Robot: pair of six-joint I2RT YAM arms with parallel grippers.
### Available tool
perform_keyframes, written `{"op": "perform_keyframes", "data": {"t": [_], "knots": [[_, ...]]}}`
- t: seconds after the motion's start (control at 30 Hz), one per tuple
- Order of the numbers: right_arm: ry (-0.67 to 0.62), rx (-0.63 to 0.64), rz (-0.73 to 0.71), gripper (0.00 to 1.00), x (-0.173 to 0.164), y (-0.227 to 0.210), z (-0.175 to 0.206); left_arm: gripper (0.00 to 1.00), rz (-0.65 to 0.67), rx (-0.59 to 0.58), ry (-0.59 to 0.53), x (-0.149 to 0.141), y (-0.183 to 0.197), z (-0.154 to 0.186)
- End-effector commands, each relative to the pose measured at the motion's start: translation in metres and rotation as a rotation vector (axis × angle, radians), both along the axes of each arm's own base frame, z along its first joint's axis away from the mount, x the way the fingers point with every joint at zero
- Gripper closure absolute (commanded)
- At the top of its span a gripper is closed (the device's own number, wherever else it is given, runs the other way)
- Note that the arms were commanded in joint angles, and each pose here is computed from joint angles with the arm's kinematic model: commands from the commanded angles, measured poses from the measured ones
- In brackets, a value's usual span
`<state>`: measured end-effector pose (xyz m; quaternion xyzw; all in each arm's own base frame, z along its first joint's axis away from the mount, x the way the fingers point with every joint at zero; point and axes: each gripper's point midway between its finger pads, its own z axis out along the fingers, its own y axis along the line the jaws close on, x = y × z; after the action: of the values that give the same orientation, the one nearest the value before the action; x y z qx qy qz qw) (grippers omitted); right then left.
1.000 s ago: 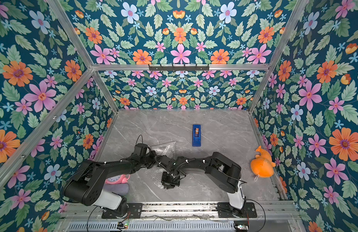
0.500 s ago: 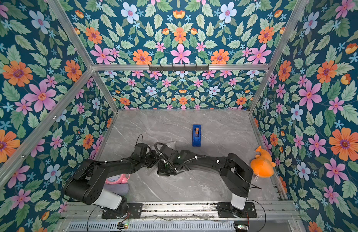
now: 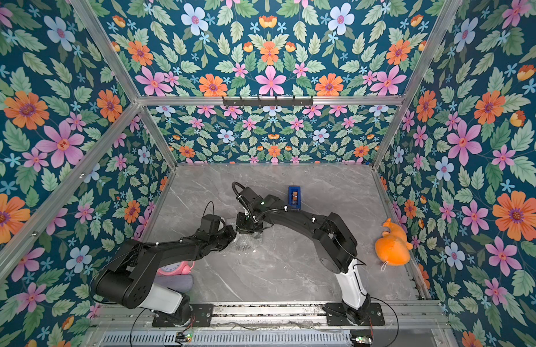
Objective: Wrap dinner plates in bubble wrap
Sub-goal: Wrap the plate in the bubble wrap.
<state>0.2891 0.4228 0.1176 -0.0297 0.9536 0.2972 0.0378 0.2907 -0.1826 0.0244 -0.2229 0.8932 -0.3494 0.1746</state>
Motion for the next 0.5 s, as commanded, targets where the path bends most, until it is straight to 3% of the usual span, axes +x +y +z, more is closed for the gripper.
{"op": "perform_keyframes", "data": {"t": [0.0, 0.47], "knots": [[-0.014, -0.041, -0.007, 1.0, 0.015, -0.009, -0.006, 1.0, -0.04, 0.009, 0.023, -0.009, -0.001, -0.006], [0.04, -0.041, 0.0, 1.0, 0.055, 0.014, -0.049, 1.0, -0.092, -0.019, 0.009, -0.009, -0.01, -0.005]]}}
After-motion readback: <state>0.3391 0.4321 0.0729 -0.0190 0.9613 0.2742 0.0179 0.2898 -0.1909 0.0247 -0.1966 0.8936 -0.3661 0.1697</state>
